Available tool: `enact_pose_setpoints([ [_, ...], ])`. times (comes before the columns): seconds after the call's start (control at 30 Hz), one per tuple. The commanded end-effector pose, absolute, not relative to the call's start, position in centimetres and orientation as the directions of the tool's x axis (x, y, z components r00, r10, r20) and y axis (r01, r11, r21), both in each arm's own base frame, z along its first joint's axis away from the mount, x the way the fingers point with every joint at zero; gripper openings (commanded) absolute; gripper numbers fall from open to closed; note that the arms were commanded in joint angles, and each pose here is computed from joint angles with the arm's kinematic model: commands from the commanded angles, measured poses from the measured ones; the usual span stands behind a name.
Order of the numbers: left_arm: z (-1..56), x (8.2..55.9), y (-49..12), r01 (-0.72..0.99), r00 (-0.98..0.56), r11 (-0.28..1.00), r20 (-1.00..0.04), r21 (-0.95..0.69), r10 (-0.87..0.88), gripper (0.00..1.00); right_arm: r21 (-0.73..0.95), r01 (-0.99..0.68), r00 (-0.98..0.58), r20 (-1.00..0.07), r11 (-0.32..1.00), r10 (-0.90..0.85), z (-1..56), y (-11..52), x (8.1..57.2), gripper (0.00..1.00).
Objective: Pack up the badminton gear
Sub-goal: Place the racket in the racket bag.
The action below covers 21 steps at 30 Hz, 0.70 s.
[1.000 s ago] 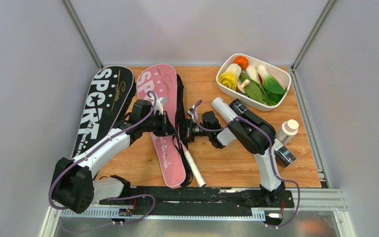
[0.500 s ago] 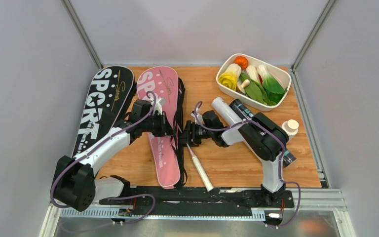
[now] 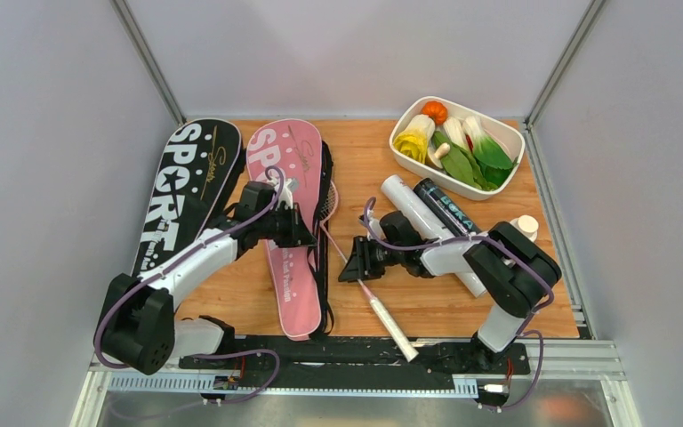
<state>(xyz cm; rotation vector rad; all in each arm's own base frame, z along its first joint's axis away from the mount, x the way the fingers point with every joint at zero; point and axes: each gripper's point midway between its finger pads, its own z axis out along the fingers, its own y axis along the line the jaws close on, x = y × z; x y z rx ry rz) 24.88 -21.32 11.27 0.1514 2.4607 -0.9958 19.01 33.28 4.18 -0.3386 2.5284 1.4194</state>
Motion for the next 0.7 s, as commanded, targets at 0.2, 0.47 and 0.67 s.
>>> enact_pose_setpoints([
  [0.2,12.3,25.3,-22.4,0.312,-0.86,0.659,-0.498,-0.685,-0.111,0.0,0.878,-0.346,-0.928,-0.372,0.331,0.017,8.1,37.7,22.8,0.01],
  [0.47,12.2,24.7,-22.7,0.319,-0.868,0.636,-0.486,-0.703,-0.103,0.0,0.903,-0.339,-0.907,-0.388,0.263,0.163,9.9,41.7,27.4,0.0],
  [0.67,12.5,24.2,-23.1,0.284,-0.878,0.594,-0.453,-0.752,-0.153,0.0,0.929,-0.288,-0.896,-0.347,0.232,0.276,10.5,43.9,30.9,0.0],
])
